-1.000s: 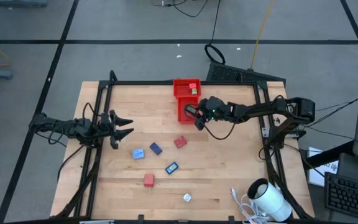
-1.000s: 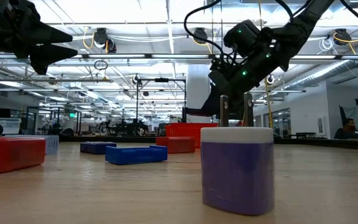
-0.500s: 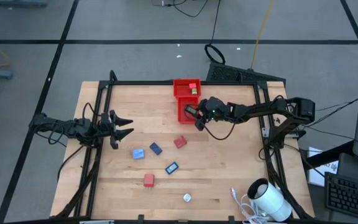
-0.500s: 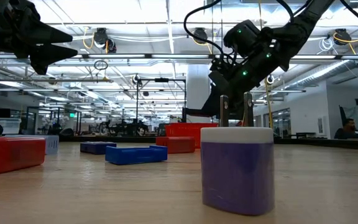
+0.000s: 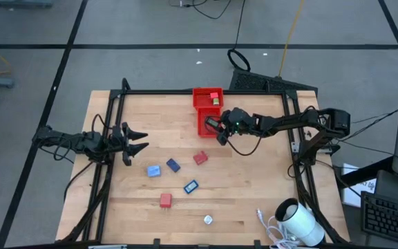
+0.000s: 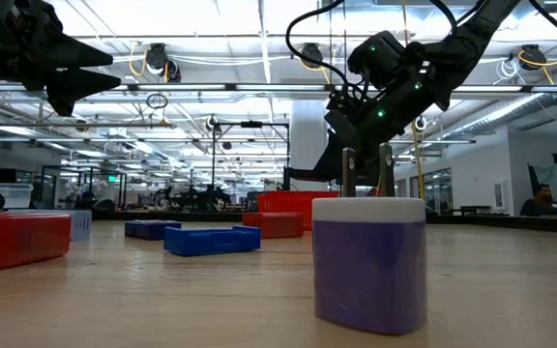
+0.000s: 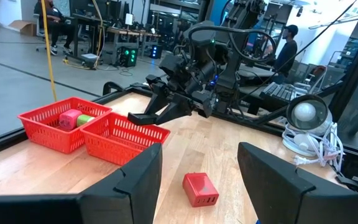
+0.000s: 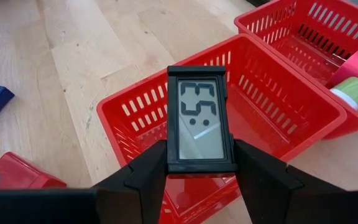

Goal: Pick & Place Office items
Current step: Put the black digital timer into the bottom red bin, then put the blue charger adapter into the top red bin

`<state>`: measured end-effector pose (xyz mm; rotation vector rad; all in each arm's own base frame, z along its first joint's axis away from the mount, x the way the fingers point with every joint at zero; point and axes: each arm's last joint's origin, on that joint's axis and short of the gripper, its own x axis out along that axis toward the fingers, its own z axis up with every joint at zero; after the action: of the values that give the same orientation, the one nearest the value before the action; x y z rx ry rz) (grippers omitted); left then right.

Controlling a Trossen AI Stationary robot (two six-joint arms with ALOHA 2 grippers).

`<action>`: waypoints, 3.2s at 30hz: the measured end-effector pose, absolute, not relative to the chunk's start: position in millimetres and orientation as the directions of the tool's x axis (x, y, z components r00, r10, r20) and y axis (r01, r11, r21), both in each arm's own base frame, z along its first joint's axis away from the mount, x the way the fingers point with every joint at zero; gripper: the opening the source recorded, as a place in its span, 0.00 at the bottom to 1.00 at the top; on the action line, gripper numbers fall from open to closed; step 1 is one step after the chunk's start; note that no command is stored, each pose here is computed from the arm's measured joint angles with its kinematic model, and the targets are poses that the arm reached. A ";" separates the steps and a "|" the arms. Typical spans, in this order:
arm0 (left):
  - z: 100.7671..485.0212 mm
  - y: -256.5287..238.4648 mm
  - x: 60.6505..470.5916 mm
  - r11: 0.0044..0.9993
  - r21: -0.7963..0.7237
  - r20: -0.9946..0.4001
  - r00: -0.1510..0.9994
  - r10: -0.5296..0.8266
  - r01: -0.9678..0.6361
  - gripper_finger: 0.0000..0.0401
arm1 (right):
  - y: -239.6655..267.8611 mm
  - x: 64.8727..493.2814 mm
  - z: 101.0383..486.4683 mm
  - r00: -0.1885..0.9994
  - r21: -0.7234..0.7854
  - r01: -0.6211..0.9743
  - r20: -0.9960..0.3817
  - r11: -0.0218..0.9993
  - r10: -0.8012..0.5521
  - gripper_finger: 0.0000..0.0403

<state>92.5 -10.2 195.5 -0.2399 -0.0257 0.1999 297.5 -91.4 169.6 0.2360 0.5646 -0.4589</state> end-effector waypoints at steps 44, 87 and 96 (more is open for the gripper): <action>195.5 -10.2 92.5 0.952 -0.238 0.001 0.980 0.200 -0.194 0.53 | -18.9 294.7 217.0 0.903 0.332 0.076 -0.422 0.940 0.076 0.50; 130.4 -35.2 147.0 0.944 -0.313 -0.542 0.836 -0.091 -0.100 0.53 | 53.4 205.3 209.5 0.964 0.302 -0.178 -0.139 0.937 0.228 0.49; 127.8 -47.2 148.9 0.956 -0.289 -0.633 0.760 -0.149 -0.053 0.53 | 53.4 205.3 208.6 0.963 0.288 -0.178 -0.148 0.941 0.227 0.49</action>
<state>148.9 -47.2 127.8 -0.2998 0.7086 -0.0535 205.3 53.4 208.6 0.2767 0.1809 0.2080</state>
